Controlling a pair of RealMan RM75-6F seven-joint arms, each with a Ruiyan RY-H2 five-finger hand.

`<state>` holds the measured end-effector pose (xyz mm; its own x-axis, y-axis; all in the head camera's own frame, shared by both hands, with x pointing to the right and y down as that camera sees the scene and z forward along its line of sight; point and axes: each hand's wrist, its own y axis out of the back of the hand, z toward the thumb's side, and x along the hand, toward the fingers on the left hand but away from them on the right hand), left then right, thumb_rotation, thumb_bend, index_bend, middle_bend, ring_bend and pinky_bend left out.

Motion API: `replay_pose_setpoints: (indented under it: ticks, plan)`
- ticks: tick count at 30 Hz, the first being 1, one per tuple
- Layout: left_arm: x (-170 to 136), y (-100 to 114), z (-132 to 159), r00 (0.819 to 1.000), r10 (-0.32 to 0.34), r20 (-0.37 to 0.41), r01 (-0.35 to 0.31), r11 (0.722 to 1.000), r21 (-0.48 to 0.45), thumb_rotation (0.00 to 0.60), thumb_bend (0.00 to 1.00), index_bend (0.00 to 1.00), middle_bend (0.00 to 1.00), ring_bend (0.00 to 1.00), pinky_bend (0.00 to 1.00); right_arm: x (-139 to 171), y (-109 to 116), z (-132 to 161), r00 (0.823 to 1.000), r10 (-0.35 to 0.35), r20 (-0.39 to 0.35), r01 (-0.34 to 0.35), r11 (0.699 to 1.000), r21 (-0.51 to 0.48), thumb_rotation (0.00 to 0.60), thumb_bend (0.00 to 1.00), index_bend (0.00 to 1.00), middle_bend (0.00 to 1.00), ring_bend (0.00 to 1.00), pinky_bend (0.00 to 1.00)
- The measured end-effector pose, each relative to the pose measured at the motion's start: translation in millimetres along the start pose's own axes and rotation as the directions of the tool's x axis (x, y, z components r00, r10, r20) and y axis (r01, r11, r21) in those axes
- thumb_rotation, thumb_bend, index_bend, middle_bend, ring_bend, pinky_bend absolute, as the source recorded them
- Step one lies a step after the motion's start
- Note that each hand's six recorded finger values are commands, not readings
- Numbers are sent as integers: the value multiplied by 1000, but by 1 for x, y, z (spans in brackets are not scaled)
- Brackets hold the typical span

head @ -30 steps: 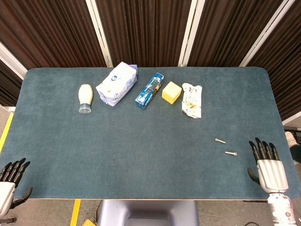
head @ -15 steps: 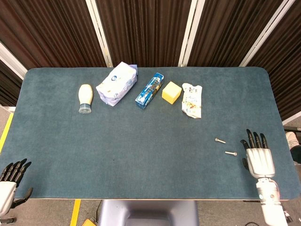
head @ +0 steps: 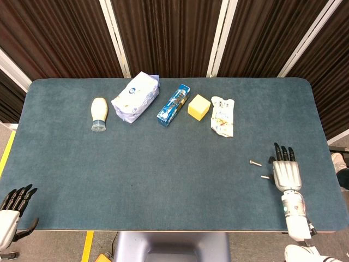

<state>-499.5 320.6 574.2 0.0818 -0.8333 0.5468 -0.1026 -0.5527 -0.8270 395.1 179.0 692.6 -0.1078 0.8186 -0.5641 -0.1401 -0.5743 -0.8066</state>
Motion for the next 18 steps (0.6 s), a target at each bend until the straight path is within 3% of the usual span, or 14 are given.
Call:
replay_pose_setpoints:
  ticks: [4, 7, 18]
  plan:
    - [1, -2, 0, 1000, -18, 0, 18, 1000, 1, 600, 396, 0, 0, 0, 46, -17, -12, -9, 999, 38, 21, -32, 972, -235, 600, 401, 563, 11, 0, 0]
    - [2, -3, 0, 1000, -23, -4, 23, 1000, 8, 600, 396, 0, 0, 0, 46, -31, -21, -20, 997, 63, 42, -45, 941, -335, 600, 401, 572, 13, 0, 0]
    - [3, -4, 0, 1000, -27, -15, 28, 999, 16, 600, 396, 0, 0, 0, 46, -54, -37, -15, 989, 148, 19, -125, 892, -435, 600, 400, 576, 13, 0, 0]
